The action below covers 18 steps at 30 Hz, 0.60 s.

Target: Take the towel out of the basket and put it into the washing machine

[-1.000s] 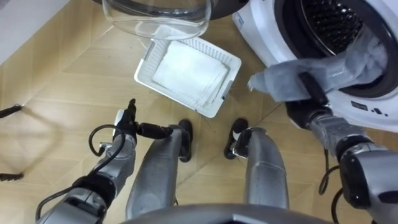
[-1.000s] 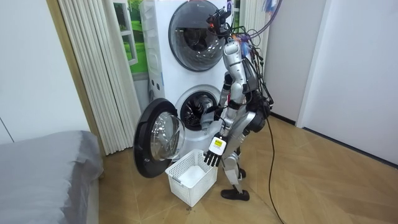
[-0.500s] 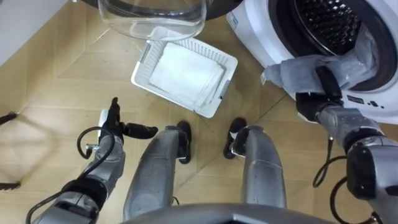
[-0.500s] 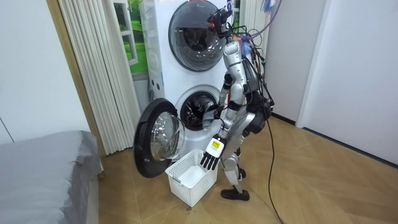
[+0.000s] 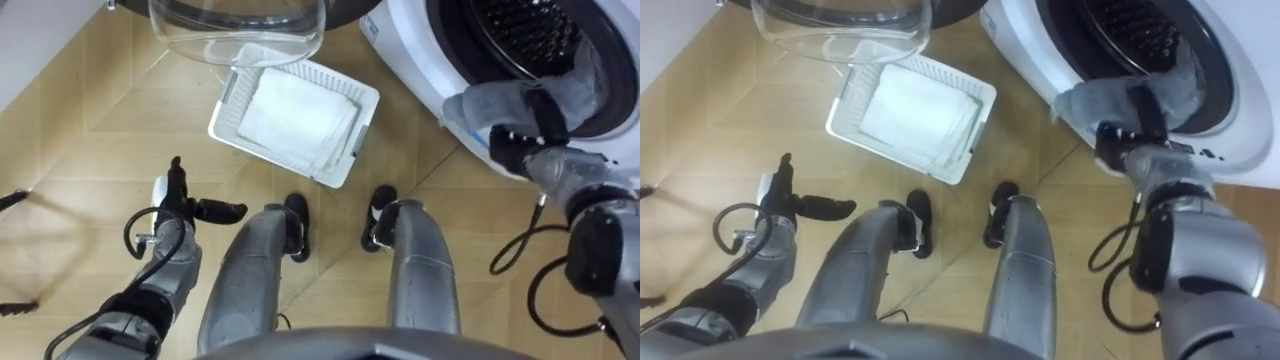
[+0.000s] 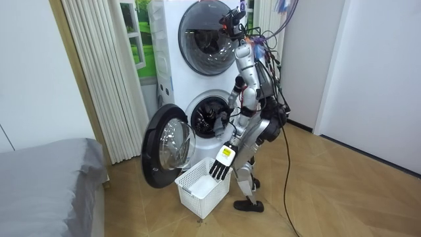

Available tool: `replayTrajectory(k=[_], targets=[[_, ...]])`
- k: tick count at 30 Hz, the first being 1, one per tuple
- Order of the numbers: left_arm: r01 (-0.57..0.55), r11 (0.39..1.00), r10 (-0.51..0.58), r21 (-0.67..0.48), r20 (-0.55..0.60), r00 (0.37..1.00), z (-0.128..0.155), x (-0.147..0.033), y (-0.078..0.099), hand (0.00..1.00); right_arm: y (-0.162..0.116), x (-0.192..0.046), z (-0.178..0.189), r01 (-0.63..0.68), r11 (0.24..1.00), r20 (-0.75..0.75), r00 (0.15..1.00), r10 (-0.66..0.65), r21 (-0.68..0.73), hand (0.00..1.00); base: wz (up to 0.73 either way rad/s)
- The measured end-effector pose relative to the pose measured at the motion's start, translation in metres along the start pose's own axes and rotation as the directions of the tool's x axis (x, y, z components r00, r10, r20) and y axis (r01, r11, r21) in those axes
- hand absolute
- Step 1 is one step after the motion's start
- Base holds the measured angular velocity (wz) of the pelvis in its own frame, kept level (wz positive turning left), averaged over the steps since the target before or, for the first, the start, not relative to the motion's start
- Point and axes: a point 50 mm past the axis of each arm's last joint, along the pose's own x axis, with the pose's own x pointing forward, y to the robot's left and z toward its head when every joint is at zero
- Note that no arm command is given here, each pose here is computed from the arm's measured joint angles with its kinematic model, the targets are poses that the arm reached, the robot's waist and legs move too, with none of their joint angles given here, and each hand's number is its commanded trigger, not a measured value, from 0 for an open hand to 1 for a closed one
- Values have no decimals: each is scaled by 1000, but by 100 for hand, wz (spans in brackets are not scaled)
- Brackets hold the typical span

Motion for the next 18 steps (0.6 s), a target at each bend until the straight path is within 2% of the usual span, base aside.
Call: replayTrajectory(k=[7, 18], targets=[[-15, 1000, 15, -22, -28, 999, -7, -1, 3, 0, 21, -6, 15, -79, 990, 66, 995, 72, 120, 0, 0], [17, 1000, -17, 10, -23, 1000, -8, 0, 4, 0, 17, -6, 17, -73, 986, 91, 994, 59, 150, 0, 0]])
